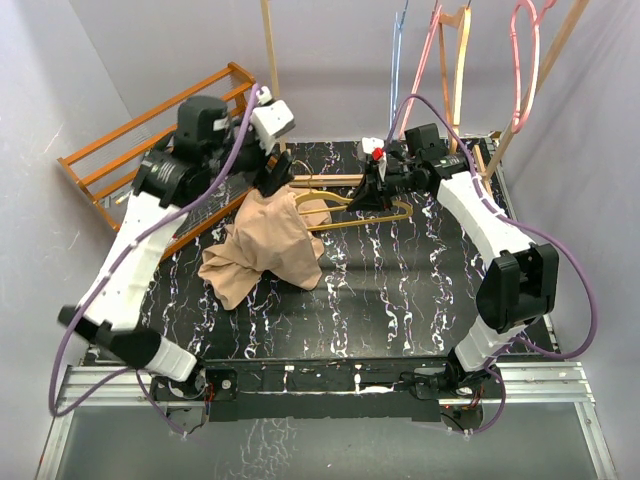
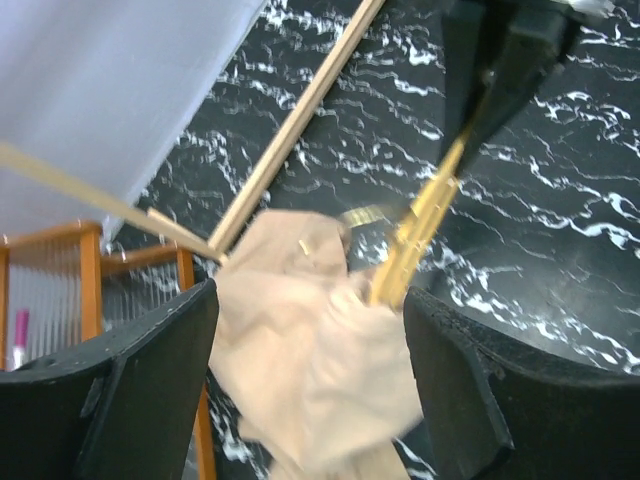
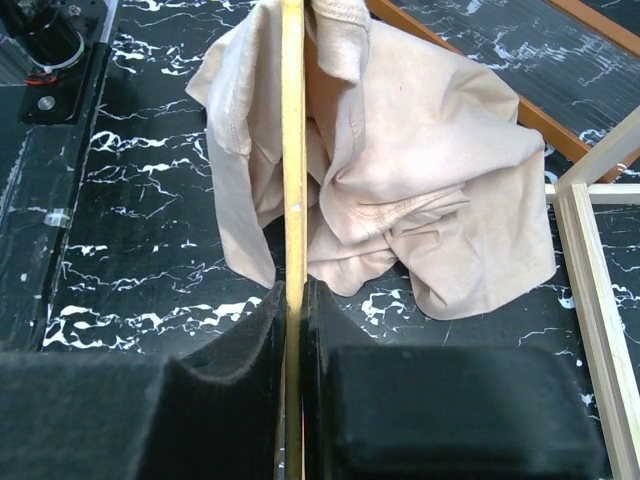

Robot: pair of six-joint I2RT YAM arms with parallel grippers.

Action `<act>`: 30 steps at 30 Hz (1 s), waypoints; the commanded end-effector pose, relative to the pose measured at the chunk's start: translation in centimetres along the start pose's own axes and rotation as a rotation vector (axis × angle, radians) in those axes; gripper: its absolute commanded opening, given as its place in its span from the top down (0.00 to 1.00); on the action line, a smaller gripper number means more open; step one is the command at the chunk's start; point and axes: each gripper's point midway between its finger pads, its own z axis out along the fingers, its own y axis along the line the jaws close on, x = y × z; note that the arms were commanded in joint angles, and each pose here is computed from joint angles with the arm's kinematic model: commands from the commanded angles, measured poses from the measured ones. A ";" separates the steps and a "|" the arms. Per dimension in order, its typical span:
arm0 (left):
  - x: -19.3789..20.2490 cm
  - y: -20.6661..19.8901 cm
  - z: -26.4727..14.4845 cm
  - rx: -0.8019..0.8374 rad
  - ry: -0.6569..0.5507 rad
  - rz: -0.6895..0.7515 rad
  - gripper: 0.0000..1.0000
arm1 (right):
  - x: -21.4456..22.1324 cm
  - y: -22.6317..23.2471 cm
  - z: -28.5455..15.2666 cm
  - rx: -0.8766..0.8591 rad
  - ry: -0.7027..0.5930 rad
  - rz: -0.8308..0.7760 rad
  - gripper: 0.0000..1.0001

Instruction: Place the t-shirt on the hanger

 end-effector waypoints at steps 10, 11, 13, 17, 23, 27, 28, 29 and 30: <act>9.5 -6.6 -3.4 -0.125 0.088 -0.398 0.39 | -3.2 -4.2 -0.5 0.181 -0.082 -0.066 0.92; 10.0 -7.1 -2.7 -0.119 0.100 -0.410 0.41 | -3.2 -4.6 -0.5 0.202 -0.084 -0.058 0.92; 10.9 -7.9 -1.4 -0.137 0.115 -0.417 0.44 | -3.2 -5.1 -0.6 0.224 -0.089 -0.050 0.92; 13.1 -7.2 1.0 -0.282 0.154 -0.419 0.47 | -3.2 -5.7 -0.6 0.255 -0.095 -0.036 0.92; 14.1 -5.8 3.1 -0.428 0.173 -0.460 0.48 | -3.3 -5.9 -0.8 0.283 -0.100 -0.024 0.92; 14.2 -3.8 3.1 -0.576 0.161 -0.475 0.49 | -3.1 -5.7 -0.9 0.294 -0.105 -0.015 0.92; 14.3 -3.5 3.3 -0.594 0.161 -0.483 0.48 | -3.1 -5.6 -0.9 0.296 -0.107 -0.013 0.92; 14.4 -3.4 3.4 -0.610 0.166 -0.488 0.48 | -3.0 -5.6 -0.9 0.301 -0.107 -0.011 0.92; 14.6 -3.5 3.6 -0.621 0.174 -0.498 0.48 | -3.0 -5.5 -0.9 0.304 -0.108 -0.009 0.92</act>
